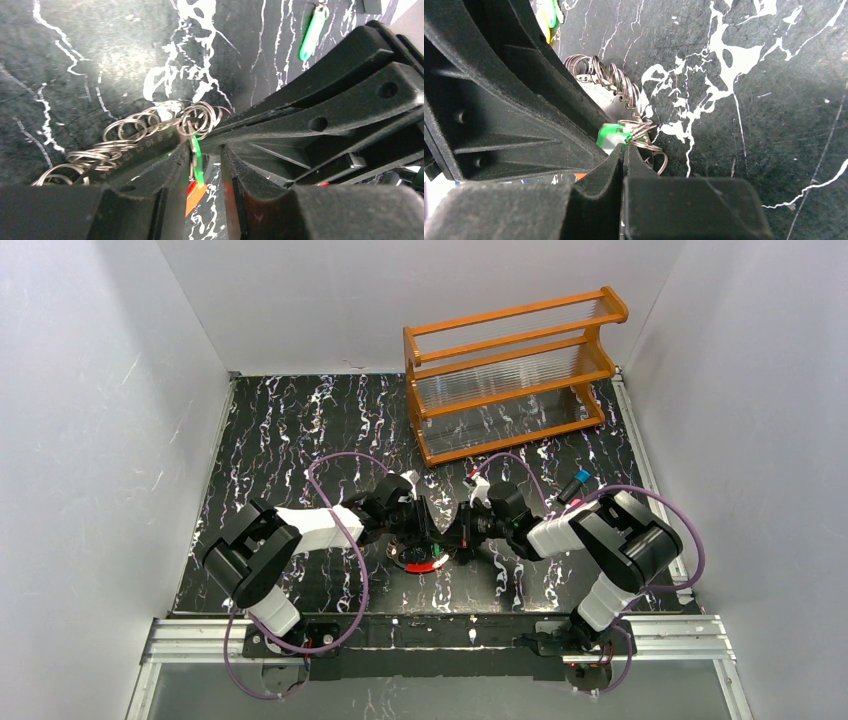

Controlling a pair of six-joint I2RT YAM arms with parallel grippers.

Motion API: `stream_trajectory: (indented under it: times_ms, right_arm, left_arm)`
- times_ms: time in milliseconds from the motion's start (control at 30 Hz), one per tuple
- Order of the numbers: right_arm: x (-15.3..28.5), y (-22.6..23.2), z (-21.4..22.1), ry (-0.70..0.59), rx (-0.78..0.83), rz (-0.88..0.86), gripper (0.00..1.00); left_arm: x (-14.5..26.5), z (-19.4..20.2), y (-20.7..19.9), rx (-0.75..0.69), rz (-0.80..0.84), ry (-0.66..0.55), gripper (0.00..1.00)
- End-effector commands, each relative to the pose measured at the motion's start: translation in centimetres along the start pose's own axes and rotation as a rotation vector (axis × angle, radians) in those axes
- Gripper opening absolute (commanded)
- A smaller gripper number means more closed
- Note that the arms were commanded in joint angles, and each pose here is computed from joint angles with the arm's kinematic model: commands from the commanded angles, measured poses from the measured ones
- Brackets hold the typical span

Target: Remove the keys from the keyring

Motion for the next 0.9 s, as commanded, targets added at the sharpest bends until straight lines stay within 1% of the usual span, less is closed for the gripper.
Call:
stream_trajectory:
  times_ms: [0, 233, 333, 467, 533, 633, 767, 867]
  right_arm:
    - [0.1, -0.8, 1.2, 0.021, -0.007, 0.01, 0.08]
    - [0.3, -0.3, 1.0, 0.009, 0.008, -0.012, 0.08]
    - [0.4, -0.1, 1.0, 0.009, 0.016, -0.024, 0.08]
    - [0.7, 0.6, 0.7, 0.003, 0.051, -0.052, 0.11]
    - [1.0, 1.2, 0.4, -0.004, 0.088, -0.064, 0.13]
    - [1.8, 1.9, -0.4, -0.014, 0.183, -0.048, 0.21]
    - [2.8, 2.8, -2.1, -0.026, 0.367, -0.015, 0.38]
    - [3.3, 3.4, -3.1, -0.034, 0.496, -0.012, 0.45]
  left_arm:
    - [0.4, -0.4, -1.9, -0.06, 0.065, -0.028, 0.25]
    - [0.5, -0.1, -0.5, -0.06, 0.0, -0.044, 0.13]
    - [0.4, -0.1, 0.2, -0.061, -0.037, -0.047, 0.1]
    - [0.5, -0.1, 0.8, -0.081, -0.08, -0.046, 0.0]
    - [0.8, -0.3, 0.9, -0.105, -0.095, -0.043, 0.0]
    - [1.6, -0.5, 1.3, -0.172, -0.137, -0.027, 0.0]
    - [2.5, -0.6, 1.7, -0.252, -0.185, 0.004, 0.0]
    - [3.0, -0.8, 1.5, -0.298, -0.19, 0.02, 0.0]
Point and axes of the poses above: each gripper's point midway between its finger pads, its own x axis back along the fingers, its own y axis along the line the jaws close on, z = x × y, the point moved 2 cm from there along x, back along the fingers, and after that the axes turned 10 degrees about -x, right-handed, at the moved point
